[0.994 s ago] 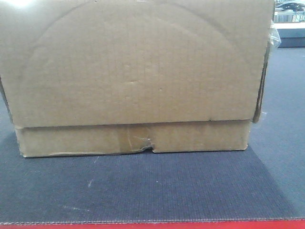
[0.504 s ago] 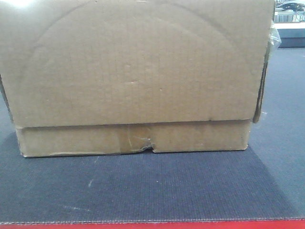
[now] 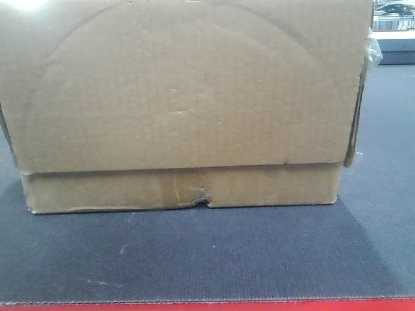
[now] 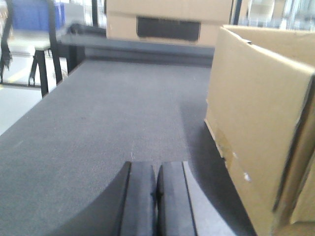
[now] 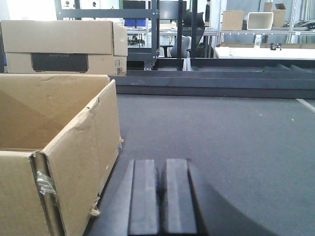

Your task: Grab carton from right shelf to conveyor

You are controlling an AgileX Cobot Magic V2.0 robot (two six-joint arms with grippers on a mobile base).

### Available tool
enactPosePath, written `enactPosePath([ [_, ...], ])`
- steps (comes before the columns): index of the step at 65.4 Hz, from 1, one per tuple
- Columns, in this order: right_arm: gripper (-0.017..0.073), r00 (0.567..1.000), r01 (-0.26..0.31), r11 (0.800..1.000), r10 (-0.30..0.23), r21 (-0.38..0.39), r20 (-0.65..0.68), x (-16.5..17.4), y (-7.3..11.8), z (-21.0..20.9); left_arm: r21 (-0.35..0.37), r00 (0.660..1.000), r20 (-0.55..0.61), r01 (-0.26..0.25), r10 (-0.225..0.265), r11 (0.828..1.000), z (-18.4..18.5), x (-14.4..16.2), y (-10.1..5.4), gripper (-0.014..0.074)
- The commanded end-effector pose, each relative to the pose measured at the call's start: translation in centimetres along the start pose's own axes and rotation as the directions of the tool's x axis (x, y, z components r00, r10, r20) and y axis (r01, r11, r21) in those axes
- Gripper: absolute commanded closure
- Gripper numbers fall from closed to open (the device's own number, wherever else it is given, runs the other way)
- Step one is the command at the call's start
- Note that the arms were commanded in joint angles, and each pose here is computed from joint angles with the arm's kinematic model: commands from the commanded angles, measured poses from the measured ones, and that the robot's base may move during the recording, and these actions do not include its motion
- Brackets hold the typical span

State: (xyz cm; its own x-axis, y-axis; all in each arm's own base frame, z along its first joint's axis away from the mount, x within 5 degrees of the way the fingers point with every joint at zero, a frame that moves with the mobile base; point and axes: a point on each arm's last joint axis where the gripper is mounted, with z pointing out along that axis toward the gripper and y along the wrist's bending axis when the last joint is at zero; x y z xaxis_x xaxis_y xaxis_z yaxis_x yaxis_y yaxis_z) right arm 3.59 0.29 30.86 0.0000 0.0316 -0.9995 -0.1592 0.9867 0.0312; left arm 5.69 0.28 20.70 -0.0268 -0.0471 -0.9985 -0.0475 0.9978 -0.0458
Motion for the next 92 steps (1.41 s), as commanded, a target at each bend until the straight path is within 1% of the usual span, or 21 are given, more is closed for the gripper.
enactPosePath([
  [1, 0.0632, 1.000, 0.014, 1.000, -0.014, 0.008, 0.024, -0.1, 0.0, -0.1, -0.002, 1.000, 0.027, -0.006, 0.006, 1.000, 0.0, 0.2, 0.0, 0.0589],
  [9, 0.0632, 0.999, 0.014, 1.000, -0.014, 0.007, 0.030, -0.2, 0.0, -0.1, -0.003, 1.000, 0.006, -0.006, 0.006, 1.000, 0.0, 0.4, 0.0, 0.0589],
  [69, 0.0632, 0.999, 0.014, 1.000, -0.014, 0.007, 0.030, -0.2, 0.0, -0.1, -0.003, 1.000, 0.009, -0.006, 0.006, 1.000, 0.0, 0.4, 0.0, 0.0589],
  [77, 0.0632, 0.999, 0.014, 0.999, -0.015, 0.034, 0.035, 0.0, -0.1, 0.0, -0.003, 1.000, 0.009, -0.006, 0.006, 1.000, 0.0, 0.4, 0.0, 0.0589],
  [81, 0.0632, 0.998, 0.049, 0.998, -0.050, 0.041, 0.035, 0.4, 0.0, 0.2, -0.003, 1.000, 0.009, -0.006, 0.006, 1.000, 0.0, 0.4, 0.0, 0.0589],
  [83, 0.0632, 0.998, 0.048, 0.998, -0.050, 0.043, 0.045, 0.6, 0.1, 0.4, -0.003, 1.000, 0.009, -0.006, 0.006, 1.000, 0.0, 0.4, 0.0, 0.0589],
  [86, 0.0632, 0.996, 0.071, 0.996, -0.074, 0.060, 0.048, 1.3, 0.0, 0.7, -0.003, 1.000, 0.009, -0.006, 0.006, 1.000, 0.0, 0.4, 0.0, 0.0589],
  [92, 0.0632, 0.996, 0.056, 0.993, -0.062, 0.101, 0.056, 3.1, -0.2, 1.2, -0.003, 1.000, 0.009, -0.006, 0.006, 1.000, 0.0, 0.4, 0.0, 0.0589],
])
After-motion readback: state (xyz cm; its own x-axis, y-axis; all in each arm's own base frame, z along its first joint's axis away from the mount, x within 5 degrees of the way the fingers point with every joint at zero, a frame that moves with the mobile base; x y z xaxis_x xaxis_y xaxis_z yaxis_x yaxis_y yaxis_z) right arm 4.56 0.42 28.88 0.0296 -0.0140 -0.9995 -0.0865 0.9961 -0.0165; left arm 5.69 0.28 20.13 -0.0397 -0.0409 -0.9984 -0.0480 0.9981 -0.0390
